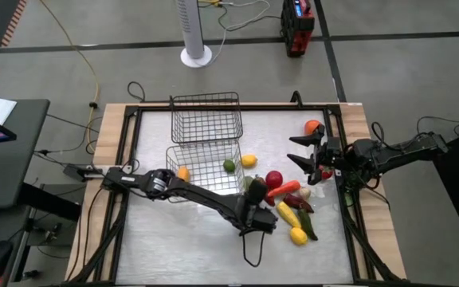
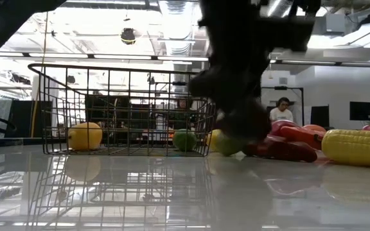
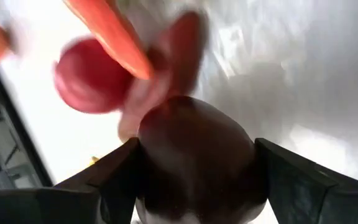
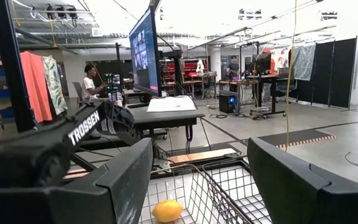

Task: Sort produce into baskets
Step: Put the red apple into the brown wire basket, then put the carrot into the black wire basket

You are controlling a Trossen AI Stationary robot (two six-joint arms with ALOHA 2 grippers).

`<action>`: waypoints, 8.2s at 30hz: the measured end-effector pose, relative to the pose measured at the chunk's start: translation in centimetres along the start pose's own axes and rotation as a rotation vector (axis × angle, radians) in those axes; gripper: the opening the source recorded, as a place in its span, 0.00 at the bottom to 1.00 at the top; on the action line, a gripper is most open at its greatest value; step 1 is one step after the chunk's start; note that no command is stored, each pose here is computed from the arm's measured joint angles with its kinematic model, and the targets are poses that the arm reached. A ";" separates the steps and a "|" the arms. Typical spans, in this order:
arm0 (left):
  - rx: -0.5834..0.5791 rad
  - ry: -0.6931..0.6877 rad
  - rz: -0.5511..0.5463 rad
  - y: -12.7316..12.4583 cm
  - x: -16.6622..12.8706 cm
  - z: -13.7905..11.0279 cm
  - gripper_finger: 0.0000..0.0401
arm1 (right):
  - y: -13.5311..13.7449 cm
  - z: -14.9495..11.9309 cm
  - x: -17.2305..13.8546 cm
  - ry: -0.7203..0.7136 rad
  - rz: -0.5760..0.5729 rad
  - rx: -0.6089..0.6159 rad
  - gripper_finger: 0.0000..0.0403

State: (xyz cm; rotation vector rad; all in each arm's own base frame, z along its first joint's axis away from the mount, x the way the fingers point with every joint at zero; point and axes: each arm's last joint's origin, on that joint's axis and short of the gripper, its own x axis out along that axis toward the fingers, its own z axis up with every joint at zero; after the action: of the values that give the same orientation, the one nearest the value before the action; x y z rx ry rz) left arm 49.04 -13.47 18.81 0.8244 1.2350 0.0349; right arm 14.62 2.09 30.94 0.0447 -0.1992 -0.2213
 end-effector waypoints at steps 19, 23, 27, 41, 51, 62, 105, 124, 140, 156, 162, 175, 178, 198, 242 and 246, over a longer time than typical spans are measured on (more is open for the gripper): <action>-0.209 -0.177 0.193 6.0 -9.9 -1.8 0.69 | 0.0 -0.1 0.0 0.006 0.000 -0.003 0.72; -0.285 -0.118 0.168 7.4 -11.4 -3.9 0.69 | 0.0 -0.1 0.0 0.009 0.000 -0.004 0.72; -0.359 0.039 0.135 8.1 -11.0 -6.7 0.69 | 0.0 -0.1 0.0 0.012 0.000 -0.006 0.72; -0.397 0.201 0.118 3.8 -5.3 -12.6 0.69 | 0.0 -0.2 0.0 0.015 0.000 0.003 0.72; -0.539 0.031 0.141 5.6 -8.7 -13.6 0.78 | 0.0 -0.1 0.0 0.010 0.000 0.005 0.72; -0.546 0.004 0.088 5.8 -8.5 -13.4 0.87 | 0.0 -0.1 0.0 0.010 0.000 0.005 0.72; -0.370 -0.227 -0.077 3.4 -0.4 -2.0 0.87 | -0.3 -0.3 0.1 0.024 -0.020 -0.003 0.72; -0.318 -0.317 -0.010 1.0 2.6 0.2 0.87 | -0.3 -0.3 0.1 0.022 -0.020 0.004 0.72; -0.480 -0.351 -0.110 4.4 5.2 -1.0 0.62 | -0.3 -0.3 0.1 0.023 -0.019 0.003 0.72; -0.572 -0.333 -0.245 5.5 6.4 -2.1 0.41 | -0.3 -0.3 0.1 0.023 -0.019 0.003 0.72; -0.559 -0.326 -0.241 5.5 6.4 -2.1 0.32 | -0.3 -0.3 0.1 0.023 -0.019 0.003 0.72; -0.544 -0.343 -0.231 5.6 6.4 -2.0 0.02 | -0.3 -0.3 0.1 0.023 -0.019 0.001 0.72; -0.538 -0.345 -0.221 5.7 6.3 -2.0 0.01 | -0.3 -0.3 0.1 0.024 -0.019 -0.001 0.72; -0.496 -0.389 -0.106 9.1 0.8 -2.6 0.00 | -0.3 -0.5 0.1 0.045 -0.017 -0.010 0.72; -0.922 0.092 0.401 11.4 -8.3 -27.2 0.04 | -0.3 -0.2 0.0 0.019 -0.016 -0.014 0.72; -0.999 0.157 0.371 11.5 -6.9 -29.3 0.16 | -0.3 -0.1 0.0 0.013 -0.017 -0.011 0.72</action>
State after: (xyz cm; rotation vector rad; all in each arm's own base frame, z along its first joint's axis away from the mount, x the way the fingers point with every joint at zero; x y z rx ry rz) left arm 26.41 7.38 28.52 0.1524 1.0077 0.9543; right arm 14.58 1.79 30.80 0.0369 -0.1843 -0.2386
